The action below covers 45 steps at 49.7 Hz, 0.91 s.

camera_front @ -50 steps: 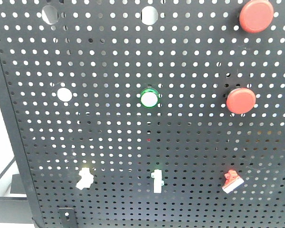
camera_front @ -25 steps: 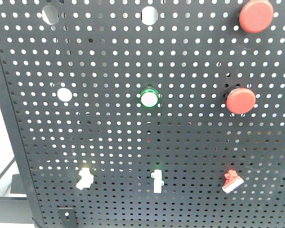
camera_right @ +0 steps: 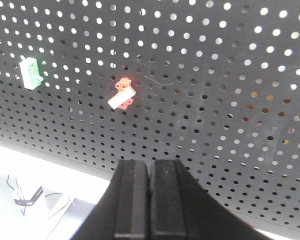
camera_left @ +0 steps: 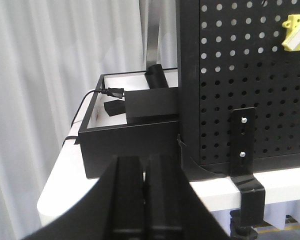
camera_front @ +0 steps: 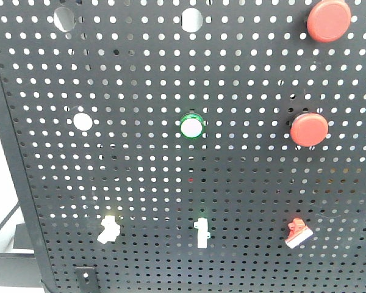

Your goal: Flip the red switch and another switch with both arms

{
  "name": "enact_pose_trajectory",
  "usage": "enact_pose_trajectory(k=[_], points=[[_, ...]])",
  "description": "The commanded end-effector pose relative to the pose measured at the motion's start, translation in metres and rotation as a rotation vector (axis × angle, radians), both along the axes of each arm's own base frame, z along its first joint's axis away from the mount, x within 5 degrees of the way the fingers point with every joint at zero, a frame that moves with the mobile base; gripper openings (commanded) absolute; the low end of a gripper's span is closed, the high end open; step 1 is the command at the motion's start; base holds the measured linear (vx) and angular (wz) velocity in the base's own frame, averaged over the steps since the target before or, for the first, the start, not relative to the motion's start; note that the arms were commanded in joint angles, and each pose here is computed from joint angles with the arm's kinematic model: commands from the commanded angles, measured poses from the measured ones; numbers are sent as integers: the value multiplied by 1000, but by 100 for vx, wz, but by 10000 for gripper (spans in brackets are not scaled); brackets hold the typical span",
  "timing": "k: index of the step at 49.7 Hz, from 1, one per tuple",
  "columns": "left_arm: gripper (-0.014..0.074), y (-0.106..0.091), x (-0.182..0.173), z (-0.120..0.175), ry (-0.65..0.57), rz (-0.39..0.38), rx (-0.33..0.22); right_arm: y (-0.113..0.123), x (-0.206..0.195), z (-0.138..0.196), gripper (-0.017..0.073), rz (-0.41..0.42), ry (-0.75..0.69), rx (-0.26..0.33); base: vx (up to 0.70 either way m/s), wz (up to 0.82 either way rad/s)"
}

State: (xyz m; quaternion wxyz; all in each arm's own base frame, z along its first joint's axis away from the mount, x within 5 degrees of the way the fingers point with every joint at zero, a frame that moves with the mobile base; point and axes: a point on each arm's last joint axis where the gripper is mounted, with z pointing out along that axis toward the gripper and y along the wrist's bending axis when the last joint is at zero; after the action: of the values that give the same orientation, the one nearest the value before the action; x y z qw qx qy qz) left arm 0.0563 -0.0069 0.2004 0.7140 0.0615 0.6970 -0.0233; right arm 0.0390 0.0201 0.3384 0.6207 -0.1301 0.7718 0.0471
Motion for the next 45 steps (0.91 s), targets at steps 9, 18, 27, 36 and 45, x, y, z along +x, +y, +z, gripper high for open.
enact_pose_trajectory(k=[9,18,27,36,45], points=[[-6,0,-1,2,-79,3,-22,-1,2,13,-6,-20,-76,18,0,0],[-6,0,-1,2,-79,3,-22,-1,2,13,-6,-20,-76,18,0,0],[-6,0,-1,2,-79,3,-22,-2,2,13,-6,-23,-77,9,0,0],[-6,0,-1,2,-79,3,-22,-7,6,9,-6,-83,-94,12,0,0],[-6,0,-1,2,-79,3,-22,-19,18,-27,-6,-231,-238,113,0,0]])
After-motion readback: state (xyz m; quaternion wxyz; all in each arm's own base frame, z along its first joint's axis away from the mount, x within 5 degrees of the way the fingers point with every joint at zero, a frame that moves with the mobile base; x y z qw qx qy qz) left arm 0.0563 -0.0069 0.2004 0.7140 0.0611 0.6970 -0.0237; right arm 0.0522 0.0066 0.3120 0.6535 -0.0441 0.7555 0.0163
